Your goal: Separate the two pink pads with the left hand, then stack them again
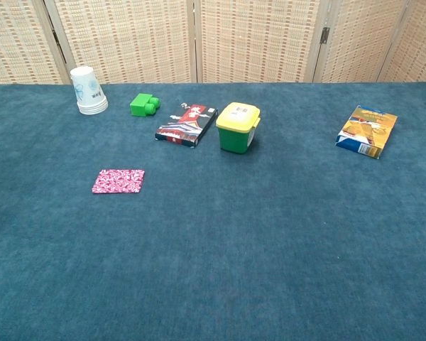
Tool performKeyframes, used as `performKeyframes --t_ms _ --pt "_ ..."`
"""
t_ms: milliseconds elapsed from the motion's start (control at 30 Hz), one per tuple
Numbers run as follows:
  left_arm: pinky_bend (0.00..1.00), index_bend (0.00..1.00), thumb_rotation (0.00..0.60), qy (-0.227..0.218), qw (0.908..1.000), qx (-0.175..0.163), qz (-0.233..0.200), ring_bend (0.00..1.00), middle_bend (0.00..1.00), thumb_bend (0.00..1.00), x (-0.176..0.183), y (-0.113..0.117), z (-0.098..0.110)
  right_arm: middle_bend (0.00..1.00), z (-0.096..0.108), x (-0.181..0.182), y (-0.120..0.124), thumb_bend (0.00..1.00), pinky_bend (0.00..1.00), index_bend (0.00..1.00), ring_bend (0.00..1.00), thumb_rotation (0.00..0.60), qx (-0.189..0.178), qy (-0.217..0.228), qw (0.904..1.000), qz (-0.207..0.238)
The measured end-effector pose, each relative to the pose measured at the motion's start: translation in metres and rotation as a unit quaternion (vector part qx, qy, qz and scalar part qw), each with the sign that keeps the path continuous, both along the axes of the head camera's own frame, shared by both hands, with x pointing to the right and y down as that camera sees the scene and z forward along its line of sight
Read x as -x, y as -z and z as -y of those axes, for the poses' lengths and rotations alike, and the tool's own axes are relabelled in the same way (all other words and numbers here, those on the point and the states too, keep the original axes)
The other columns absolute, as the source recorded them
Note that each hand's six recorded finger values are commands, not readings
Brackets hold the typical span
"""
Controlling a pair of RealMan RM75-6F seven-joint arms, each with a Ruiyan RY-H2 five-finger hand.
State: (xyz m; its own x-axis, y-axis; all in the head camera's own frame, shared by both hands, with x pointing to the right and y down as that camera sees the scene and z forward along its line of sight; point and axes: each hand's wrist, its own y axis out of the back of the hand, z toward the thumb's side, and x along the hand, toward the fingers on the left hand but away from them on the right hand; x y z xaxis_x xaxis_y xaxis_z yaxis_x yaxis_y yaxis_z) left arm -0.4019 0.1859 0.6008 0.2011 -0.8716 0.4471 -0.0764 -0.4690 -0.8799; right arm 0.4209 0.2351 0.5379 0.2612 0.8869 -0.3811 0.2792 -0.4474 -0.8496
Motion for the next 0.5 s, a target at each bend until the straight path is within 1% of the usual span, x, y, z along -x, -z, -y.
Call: performKeyframes --t_ms 67,167,233,367,433,500 --pt "0.89 0.35 0.6 -0.02 0.9997 0.009 0.003 0.69 0.71 0.57 -0.008 -0.008 0.007 0.16 0.0 0.0 0.0 0.27 0.16 0.1 0.1 0.6 0.001 0.001 1.0 -0.001" --pt "0.96 0.34 0.6 -0.046 0.9981 0.039 0.011 0.75 0.78 0.63 -0.017 -0.019 0.01 0.16 0.001 0.0 -0.001 0.27 0.16 0.1 0.1 0.6 0.004 0.002 1.0 -0.003" --pt "0.99 0.31 0.6 -0.064 0.9956 0.066 0.016 0.79 0.82 0.66 -0.024 -0.029 0.012 0.16 0.002 0.0 -0.002 0.27 0.16 0.1 0.1 0.6 0.006 0.003 1.0 -0.005" --pt "1.0 0.27 0.6 -0.09 0.9891 0.114 0.022 0.86 0.88 0.69 -0.04 -0.048 0.02 0.17 0.003 0.0 -0.004 0.27 0.16 0.1 0.1 0.6 0.011 0.003 0.9999 -0.007" --pt "1.0 0.27 0.6 -0.096 0.9857 0.137 0.021 0.87 0.9 0.72 -0.049 -0.058 0.024 0.17 0.003 -0.001 -0.004 0.27 0.16 0.1 0.1 0.6 0.012 0.001 0.9999 -0.009" --pt "1.0 0.26 0.6 -0.095 0.9839 0.15 0.019 0.89 0.91 0.75 -0.053 -0.064 0.027 0.18 0.004 -0.001 -0.006 0.27 0.16 0.1 0.1 0.6 0.015 0.001 0.9998 -0.011"
